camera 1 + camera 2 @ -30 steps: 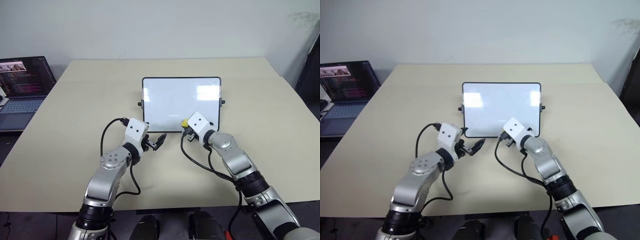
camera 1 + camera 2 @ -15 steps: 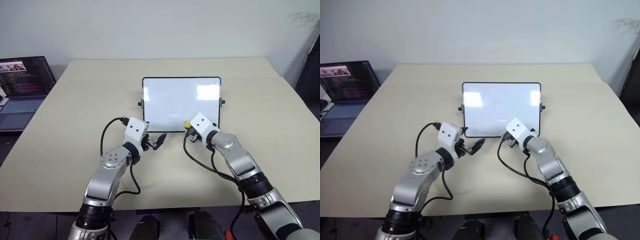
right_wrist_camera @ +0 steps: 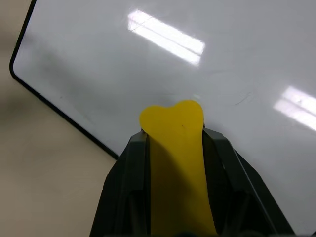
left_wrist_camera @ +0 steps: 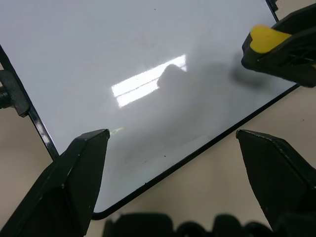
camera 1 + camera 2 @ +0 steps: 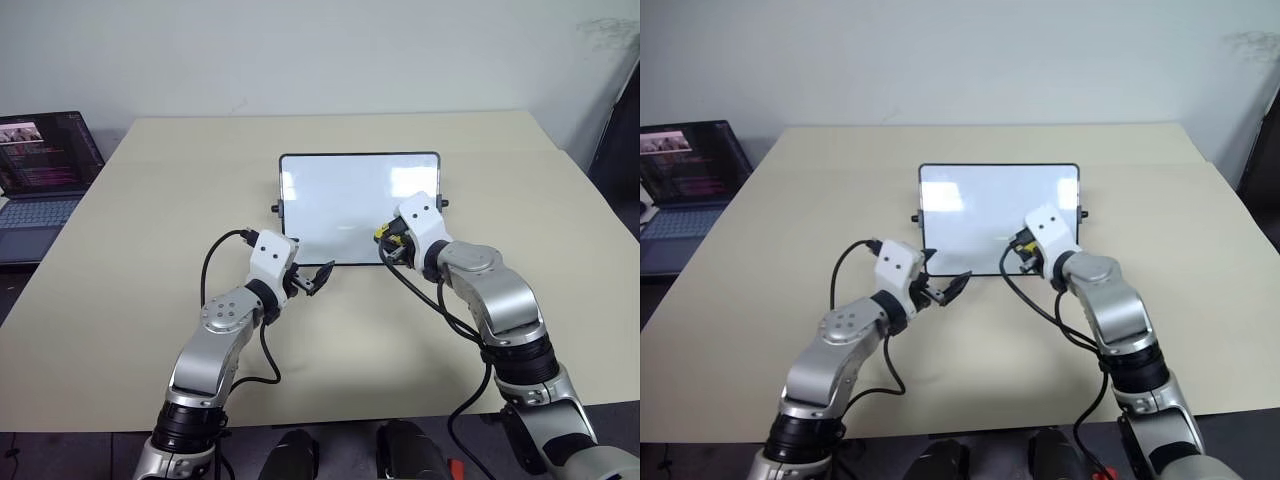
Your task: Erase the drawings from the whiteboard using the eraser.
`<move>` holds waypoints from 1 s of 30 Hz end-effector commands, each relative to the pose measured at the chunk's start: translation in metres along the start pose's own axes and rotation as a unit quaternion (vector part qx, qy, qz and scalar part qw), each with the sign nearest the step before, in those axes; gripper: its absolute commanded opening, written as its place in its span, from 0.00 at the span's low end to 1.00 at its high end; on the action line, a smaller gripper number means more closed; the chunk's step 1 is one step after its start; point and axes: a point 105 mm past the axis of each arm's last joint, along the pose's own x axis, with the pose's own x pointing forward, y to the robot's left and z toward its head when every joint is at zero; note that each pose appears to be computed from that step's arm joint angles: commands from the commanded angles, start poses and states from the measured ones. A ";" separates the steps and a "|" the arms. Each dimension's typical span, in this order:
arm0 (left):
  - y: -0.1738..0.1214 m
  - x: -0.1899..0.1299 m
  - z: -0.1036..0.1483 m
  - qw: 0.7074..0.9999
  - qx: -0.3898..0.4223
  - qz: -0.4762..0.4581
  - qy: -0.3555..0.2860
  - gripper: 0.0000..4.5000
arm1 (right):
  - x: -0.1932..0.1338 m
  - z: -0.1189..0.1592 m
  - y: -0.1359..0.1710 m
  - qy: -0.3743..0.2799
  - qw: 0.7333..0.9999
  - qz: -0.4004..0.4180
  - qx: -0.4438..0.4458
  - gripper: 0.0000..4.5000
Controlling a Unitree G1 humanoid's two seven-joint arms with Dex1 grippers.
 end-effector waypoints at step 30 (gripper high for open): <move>-0.048 -0.003 0.042 0.980 0.002 -0.176 -0.096 1.00 | -0.043 -0.001 -0.057 -0.002 0.991 -0.124 0.043 0.25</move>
